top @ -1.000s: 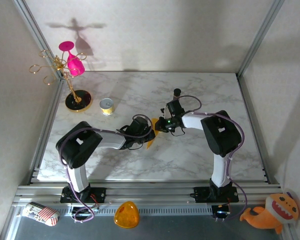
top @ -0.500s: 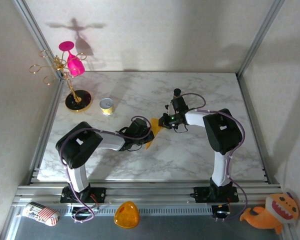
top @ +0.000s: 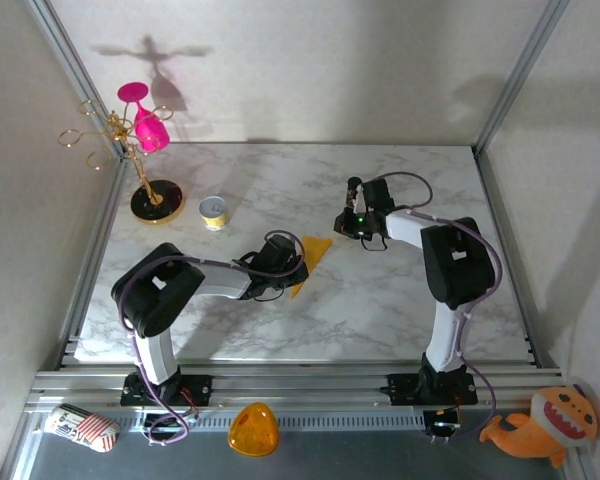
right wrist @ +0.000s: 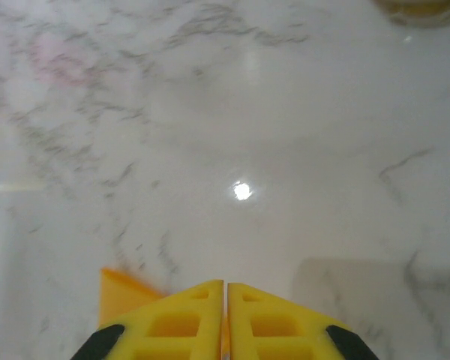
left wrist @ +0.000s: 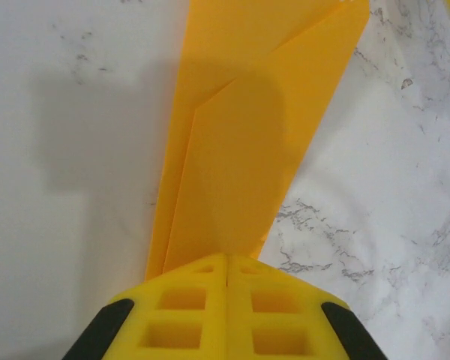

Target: Fold a paper plane with a square sheet of paper (pick it up from the middle)

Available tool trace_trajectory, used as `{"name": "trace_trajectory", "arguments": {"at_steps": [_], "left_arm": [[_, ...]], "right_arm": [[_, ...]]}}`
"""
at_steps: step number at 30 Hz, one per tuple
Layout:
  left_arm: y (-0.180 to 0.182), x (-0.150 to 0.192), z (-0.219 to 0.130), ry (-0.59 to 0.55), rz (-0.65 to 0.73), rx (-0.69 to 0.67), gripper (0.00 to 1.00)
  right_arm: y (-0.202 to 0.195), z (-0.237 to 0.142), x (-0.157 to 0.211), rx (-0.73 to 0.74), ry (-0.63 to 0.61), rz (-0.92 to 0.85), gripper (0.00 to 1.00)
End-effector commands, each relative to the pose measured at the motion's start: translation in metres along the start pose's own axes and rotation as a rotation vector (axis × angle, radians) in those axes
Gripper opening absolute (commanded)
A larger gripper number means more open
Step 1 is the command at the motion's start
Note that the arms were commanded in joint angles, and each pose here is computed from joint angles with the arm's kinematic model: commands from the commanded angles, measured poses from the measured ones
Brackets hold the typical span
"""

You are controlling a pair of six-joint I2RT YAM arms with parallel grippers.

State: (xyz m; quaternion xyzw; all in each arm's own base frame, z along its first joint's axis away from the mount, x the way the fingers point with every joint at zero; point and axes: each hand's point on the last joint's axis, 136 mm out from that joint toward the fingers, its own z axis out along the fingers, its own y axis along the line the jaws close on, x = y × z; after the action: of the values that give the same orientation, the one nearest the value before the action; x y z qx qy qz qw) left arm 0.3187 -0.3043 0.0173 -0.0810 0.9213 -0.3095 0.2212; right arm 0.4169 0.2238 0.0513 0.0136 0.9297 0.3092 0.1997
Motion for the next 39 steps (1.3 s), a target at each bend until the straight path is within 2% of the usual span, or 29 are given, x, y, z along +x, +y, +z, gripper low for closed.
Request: {"name": "trace_trajectory", "arguments": {"at_steps": [1, 6, 10, 17, 21, 23, 30, 39], "left_arm": [[0.045, 0.032, 0.003, 0.128, 0.027, -0.159, 0.00], [0.039, 0.026, 0.000, 0.114, 0.032, -0.140, 0.00], [0.027, 0.019, -0.001, 0.104, 0.031, -0.104, 0.00], [-0.013, -0.001, -0.012, 0.061, 0.020, 0.015, 0.00], [-0.040, -0.013, -0.018, 0.037, 0.019, 0.107, 0.07], [-0.045, -0.014, -0.014, 0.046, 0.022, 0.129, 0.07], [-0.020, 0.002, 0.008, 0.098, 0.023, 0.054, 0.03], [0.025, 0.036, 0.004, 0.160, 0.023, -0.050, 0.00]], "right_arm": [[0.038, -0.013, 0.021, -0.093, 0.018, -0.071, 0.12], [0.054, 0.004, 0.066, -0.145, 0.149, -0.058, 0.12], [0.057, 0.018, 0.085, -0.151, 0.211, -0.057, 0.11], [0.030, 0.034, 0.099, -0.049, 0.255, -0.034, 0.11], [0.014, 0.039, 0.109, 0.009, 0.284, -0.017, 0.11], [0.011, 0.041, 0.112, 0.016, 0.295, -0.008, 0.11], [0.001, 0.044, 0.118, 0.050, 0.313, 0.008, 0.10], [-0.008, 0.048, 0.119, 0.083, 0.324, 0.018, 0.10]]}}
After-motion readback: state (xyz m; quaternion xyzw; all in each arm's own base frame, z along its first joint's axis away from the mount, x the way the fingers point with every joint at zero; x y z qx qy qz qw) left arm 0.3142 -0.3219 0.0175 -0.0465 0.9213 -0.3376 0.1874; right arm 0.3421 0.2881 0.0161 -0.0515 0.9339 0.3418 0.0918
